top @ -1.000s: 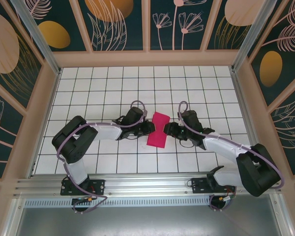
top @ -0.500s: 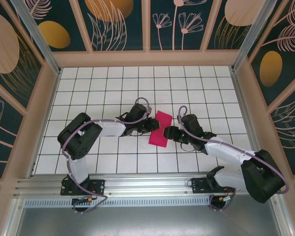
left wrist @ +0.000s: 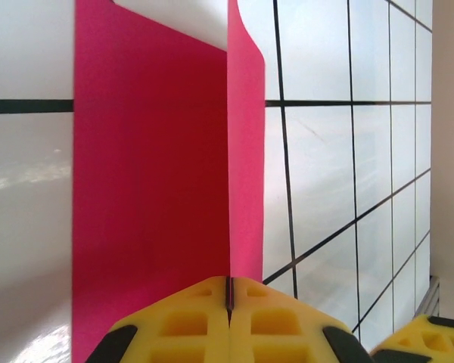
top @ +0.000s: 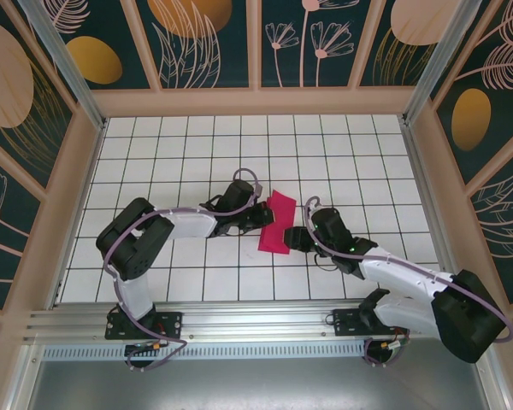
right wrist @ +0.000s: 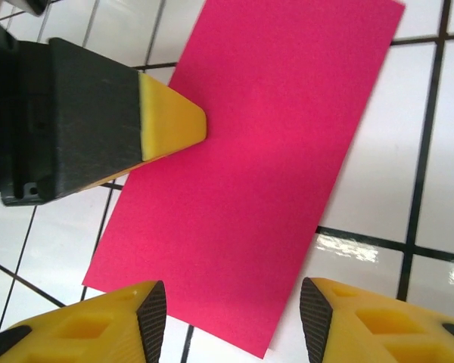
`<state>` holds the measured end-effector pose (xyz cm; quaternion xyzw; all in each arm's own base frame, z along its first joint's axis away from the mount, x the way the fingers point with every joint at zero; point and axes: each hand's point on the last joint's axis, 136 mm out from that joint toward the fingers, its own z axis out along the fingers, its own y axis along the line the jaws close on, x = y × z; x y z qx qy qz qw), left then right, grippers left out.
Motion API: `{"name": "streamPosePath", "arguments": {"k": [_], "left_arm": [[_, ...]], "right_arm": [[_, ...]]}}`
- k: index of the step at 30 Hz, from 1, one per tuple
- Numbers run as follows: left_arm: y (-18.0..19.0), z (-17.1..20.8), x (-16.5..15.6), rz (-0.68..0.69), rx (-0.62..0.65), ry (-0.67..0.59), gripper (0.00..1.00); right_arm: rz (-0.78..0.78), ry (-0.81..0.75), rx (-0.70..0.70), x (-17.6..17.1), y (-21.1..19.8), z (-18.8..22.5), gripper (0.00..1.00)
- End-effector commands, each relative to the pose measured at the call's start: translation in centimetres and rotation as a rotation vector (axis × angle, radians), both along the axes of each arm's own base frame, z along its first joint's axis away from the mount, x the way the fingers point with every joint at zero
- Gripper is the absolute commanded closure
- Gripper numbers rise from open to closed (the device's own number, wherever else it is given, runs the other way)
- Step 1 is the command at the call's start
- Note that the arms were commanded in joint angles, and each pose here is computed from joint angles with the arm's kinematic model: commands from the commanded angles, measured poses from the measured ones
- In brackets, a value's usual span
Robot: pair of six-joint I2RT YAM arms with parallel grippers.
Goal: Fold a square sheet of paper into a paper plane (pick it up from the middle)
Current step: Fold the triangle a second time at the center of the table.
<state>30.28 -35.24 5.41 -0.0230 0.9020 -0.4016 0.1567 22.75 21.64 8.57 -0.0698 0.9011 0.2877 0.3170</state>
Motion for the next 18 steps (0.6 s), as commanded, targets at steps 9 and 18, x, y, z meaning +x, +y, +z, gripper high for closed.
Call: {"name": "streamPosePath", "arguments": {"k": [9, 18], "left_arm": [[3.9, 0.6, -0.7, 0.143, 0.072, -0.011, 1.00], [3.2, 1.1, -0.3, 0.133, 0.054, -0.010, 1.00]], "right_arm": [[0.205, -0.340, -0.092, -1.4, 4.3, 2.7, 0.45], [0.375, -0.478, -0.305, -3.4, 8.9, 0.8, 0.43]]}}
